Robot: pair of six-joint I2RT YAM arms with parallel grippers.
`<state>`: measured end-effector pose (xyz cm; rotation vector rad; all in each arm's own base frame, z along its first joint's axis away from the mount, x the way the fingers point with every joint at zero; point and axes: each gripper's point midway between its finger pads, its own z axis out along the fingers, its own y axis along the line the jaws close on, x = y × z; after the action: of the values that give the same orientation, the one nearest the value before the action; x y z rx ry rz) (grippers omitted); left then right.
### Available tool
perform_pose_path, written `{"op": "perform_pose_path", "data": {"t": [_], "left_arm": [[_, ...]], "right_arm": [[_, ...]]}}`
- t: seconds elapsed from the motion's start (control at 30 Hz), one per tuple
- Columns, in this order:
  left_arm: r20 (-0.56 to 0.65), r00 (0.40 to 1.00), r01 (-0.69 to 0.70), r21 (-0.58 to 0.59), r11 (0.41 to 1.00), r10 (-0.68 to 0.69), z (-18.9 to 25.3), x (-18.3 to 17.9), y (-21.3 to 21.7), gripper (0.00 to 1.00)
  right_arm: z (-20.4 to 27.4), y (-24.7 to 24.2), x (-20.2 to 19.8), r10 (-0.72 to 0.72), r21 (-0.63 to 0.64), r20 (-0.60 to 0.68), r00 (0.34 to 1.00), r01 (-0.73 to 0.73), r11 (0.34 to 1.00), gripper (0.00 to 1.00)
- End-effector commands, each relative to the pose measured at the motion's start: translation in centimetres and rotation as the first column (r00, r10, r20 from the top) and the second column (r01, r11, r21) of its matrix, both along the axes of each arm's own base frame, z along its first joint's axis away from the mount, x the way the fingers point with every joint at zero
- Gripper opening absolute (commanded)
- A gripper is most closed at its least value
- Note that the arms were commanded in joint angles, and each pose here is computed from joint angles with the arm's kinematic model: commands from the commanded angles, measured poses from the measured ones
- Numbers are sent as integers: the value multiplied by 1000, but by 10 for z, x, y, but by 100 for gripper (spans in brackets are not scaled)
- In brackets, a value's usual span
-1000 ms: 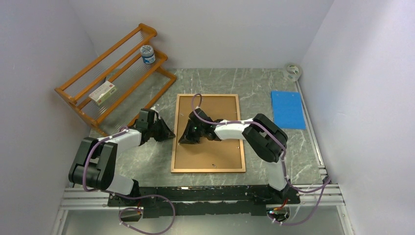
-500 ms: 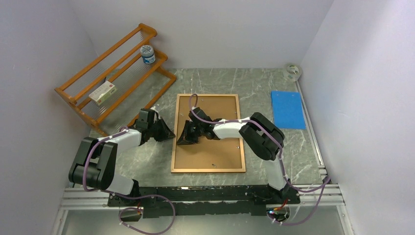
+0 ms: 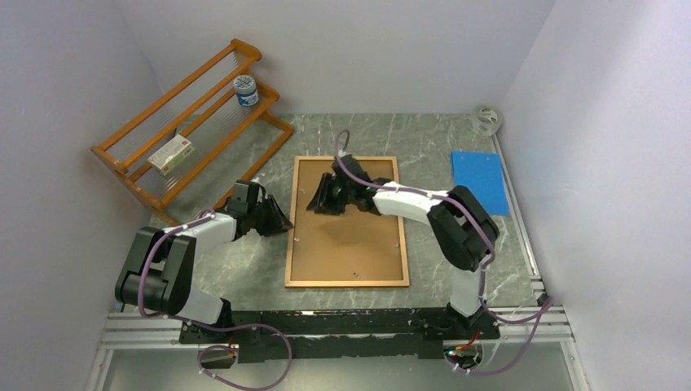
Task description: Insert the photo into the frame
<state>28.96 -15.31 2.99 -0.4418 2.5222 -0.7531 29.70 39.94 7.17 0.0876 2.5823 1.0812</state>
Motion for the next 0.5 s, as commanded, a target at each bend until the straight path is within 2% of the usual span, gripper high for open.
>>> {"op": "perform_pose_path", "data": {"t": [0.0, 0.1, 0.23, 0.37, 0.47], "left_arm": [[-24, 999, -34, 33, 999, 35, 1, 5, 4, 38], [-1, 999, -44, 29, 999, 44, 6, 16, 2, 48], [18, 999, -52, 20, 998, 51, 9, 31, -2, 55], [5, 999, -45, 30, 999, 45, 4, 41, -4, 55], [-3, 999, -37, 25, 999, 37, 1, 44, -7, 51]], "right_arm": [[48, -29, 55, -107, 12, 143, 984, 107, 994, 36], [47, -39, 80, -135, 1, 157, 978, 136, 991, 38], [39, -32, 104, -134, -2, 162, 978, 137, 991, 40], [25, -20, 121, -139, -4, 140, 980, 141, 990, 41], [13, -9, 127, -133, 19, 105, 986, 132, 991, 40]]}}
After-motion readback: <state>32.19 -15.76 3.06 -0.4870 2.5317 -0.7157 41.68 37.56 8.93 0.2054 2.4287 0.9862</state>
